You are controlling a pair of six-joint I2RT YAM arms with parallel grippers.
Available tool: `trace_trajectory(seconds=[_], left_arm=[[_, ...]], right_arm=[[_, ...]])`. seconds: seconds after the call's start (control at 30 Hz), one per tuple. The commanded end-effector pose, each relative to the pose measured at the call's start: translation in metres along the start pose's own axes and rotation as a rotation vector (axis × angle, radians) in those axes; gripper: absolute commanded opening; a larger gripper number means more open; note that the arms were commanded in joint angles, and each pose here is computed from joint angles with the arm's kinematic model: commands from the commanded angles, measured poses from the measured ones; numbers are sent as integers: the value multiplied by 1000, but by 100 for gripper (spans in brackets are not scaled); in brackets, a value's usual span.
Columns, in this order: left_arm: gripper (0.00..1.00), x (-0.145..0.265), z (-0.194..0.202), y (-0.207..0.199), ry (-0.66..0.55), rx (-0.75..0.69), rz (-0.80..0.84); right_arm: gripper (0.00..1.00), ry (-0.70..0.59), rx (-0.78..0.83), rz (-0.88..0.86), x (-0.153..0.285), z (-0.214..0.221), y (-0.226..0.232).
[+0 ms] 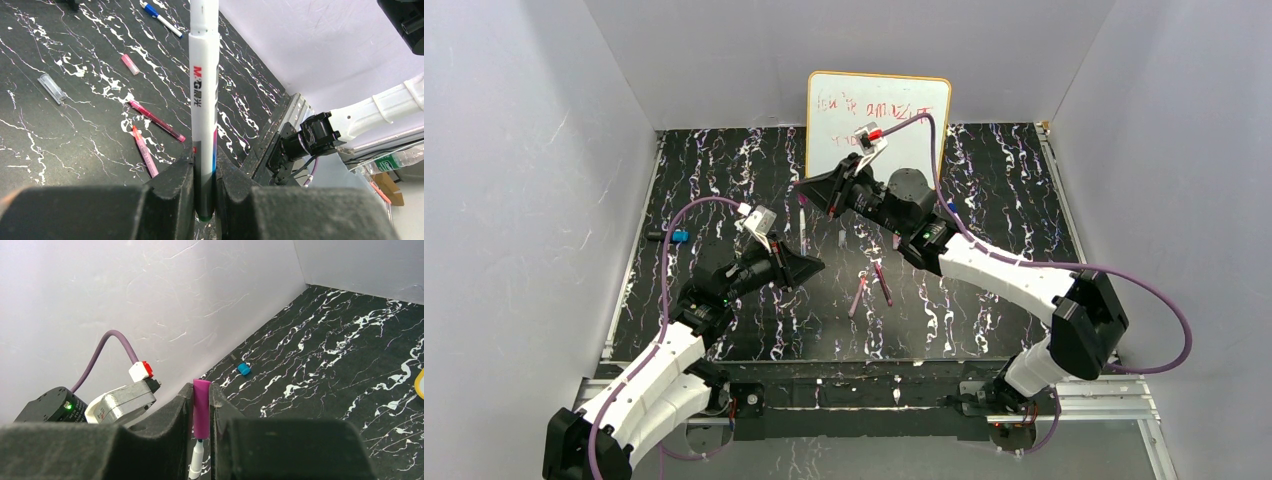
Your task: Insert the pens into the pen caps
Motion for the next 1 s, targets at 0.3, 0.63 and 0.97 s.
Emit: trace_trajectory(seconds=[0.3, 0.63, 0.97], left_arm=[[0, 2, -1, -1, 1, -21, 7], [0, 3, -3, 1, -4, -34, -13], [0, 6, -4, 4, -9, -48, -41]], right_arm=[[22, -63, 32, -61, -6, -18, 17], [21, -32, 2, -45, 5, -6, 11], [20, -7, -13, -40, 11, 2, 8]])
Point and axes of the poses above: each gripper's point midway between its finger pads, its own x axis back along the fingers, its own y axis along the line the jaws close on, z = x × y, the point moved 3 cm from there along x, back along the fingers, and after that the axes turned 14 degrees about -x, right-handed, at the moved point
